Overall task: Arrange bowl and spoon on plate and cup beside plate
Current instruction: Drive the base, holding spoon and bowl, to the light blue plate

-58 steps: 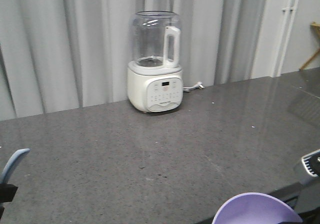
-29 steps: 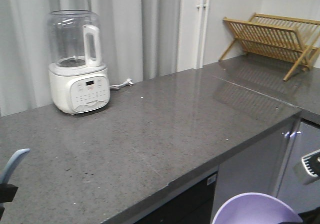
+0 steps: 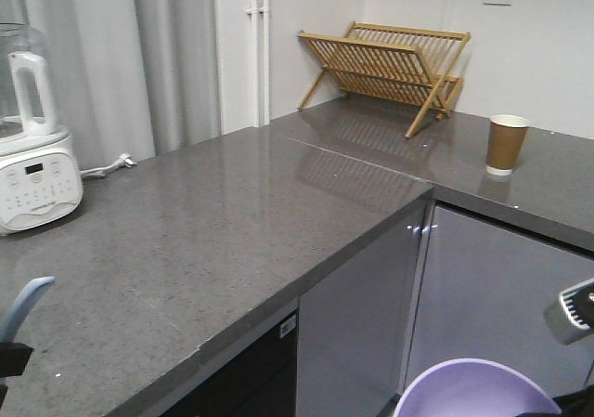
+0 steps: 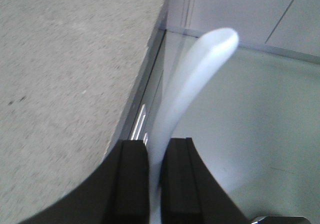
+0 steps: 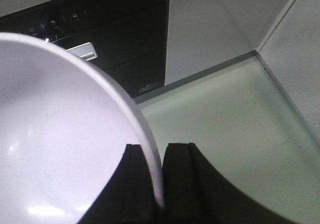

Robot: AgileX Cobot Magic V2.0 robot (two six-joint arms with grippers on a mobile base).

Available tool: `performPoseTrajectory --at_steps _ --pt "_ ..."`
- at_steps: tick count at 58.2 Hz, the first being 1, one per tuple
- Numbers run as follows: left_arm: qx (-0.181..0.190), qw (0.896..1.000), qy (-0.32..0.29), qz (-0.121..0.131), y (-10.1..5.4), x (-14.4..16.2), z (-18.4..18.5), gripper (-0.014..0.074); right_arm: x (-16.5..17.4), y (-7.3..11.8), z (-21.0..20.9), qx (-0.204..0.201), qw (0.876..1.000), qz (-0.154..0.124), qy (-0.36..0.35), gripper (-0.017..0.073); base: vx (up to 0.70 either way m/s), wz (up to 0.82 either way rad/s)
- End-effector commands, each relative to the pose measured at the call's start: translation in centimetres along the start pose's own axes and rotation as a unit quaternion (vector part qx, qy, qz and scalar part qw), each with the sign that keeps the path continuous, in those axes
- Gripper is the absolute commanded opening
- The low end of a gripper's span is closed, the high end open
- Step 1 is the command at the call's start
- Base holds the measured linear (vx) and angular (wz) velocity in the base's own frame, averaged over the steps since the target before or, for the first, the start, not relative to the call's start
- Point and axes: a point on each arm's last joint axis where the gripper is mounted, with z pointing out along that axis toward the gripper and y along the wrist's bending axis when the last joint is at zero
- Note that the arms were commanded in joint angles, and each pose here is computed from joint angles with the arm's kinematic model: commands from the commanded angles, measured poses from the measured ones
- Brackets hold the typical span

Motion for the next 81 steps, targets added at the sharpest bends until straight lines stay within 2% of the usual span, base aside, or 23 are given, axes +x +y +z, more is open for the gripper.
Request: performPoseTrajectory --at_steps 1,56,81 --pt "0.000 0.999 -0.048 -0.004 -0.26 -1.03 -1.01 0.0175 -1.17 0.03 -1.03 0.003 0.999 0.000 -0.053 0.0061 0.03 -0.37" --pt "0.000 0.999 -0.048 -0.004 -0.26 -1.03 -1.01 0.0175 -1.17 0.03 -1.03 0.003 0.999 0.000 -0.053 0.0061 0.08 -0.45" --pt "0.000 0.999 -0.048 -0.004 -0.26 -1.03 -1.01 0.0175 -1.17 0.03 -1.03 0.003 0.999 0.000 -0.053 0.0061 0.10 -0.13"
